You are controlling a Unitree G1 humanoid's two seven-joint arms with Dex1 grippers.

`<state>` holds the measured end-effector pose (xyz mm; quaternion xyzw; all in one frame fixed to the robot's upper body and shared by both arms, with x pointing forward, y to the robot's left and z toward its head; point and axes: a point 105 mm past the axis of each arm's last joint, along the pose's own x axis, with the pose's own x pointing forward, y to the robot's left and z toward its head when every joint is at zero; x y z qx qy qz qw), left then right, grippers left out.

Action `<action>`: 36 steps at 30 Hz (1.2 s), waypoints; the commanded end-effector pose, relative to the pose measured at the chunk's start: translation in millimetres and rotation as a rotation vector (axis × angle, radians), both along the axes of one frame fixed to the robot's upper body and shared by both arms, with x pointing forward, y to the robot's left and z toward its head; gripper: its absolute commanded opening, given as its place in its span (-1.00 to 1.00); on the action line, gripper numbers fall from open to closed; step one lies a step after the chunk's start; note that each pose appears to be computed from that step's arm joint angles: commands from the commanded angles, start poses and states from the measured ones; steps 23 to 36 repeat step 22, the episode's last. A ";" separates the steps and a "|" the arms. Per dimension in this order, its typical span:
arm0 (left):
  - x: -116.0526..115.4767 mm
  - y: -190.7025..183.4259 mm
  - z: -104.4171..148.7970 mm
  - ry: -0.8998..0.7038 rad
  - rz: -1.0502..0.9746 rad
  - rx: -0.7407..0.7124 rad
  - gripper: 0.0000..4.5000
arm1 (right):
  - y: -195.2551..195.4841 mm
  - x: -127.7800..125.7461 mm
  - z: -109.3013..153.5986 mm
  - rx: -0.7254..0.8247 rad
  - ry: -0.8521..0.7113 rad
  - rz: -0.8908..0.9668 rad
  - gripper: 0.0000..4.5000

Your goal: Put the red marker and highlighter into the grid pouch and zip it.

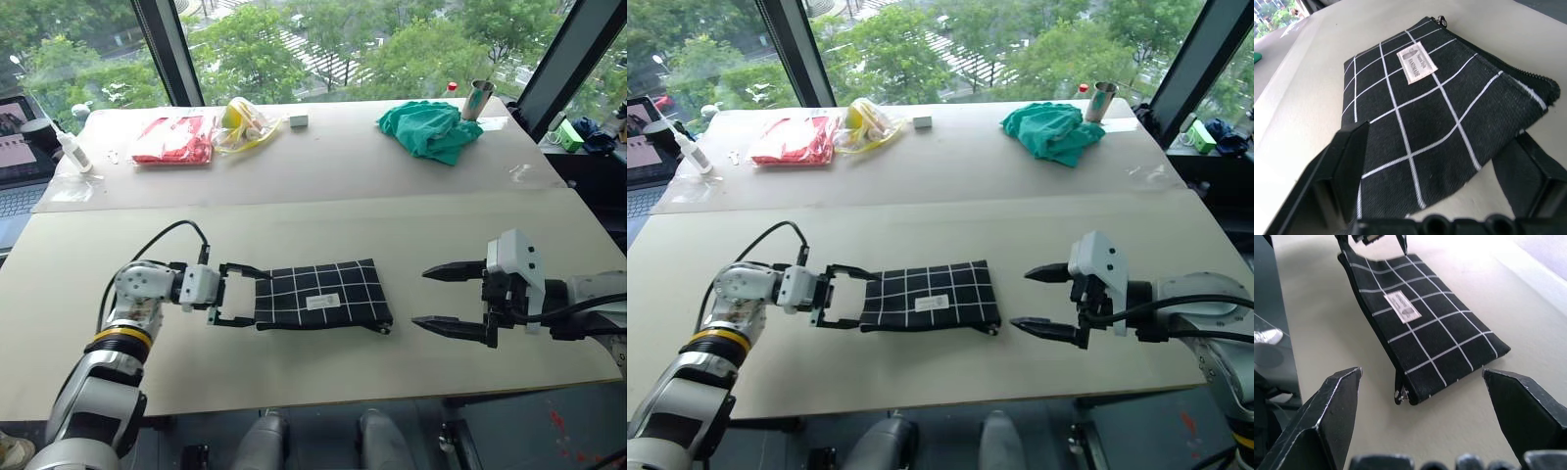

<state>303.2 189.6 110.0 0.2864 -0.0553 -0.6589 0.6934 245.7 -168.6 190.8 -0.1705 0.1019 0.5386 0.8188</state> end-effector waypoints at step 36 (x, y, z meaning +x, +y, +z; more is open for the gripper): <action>-36.3 117.7 66.7 0.427 0.935 -0.511 0.75 | -39.9 16.7 28.2 0.170 -0.047 -0.153 0.96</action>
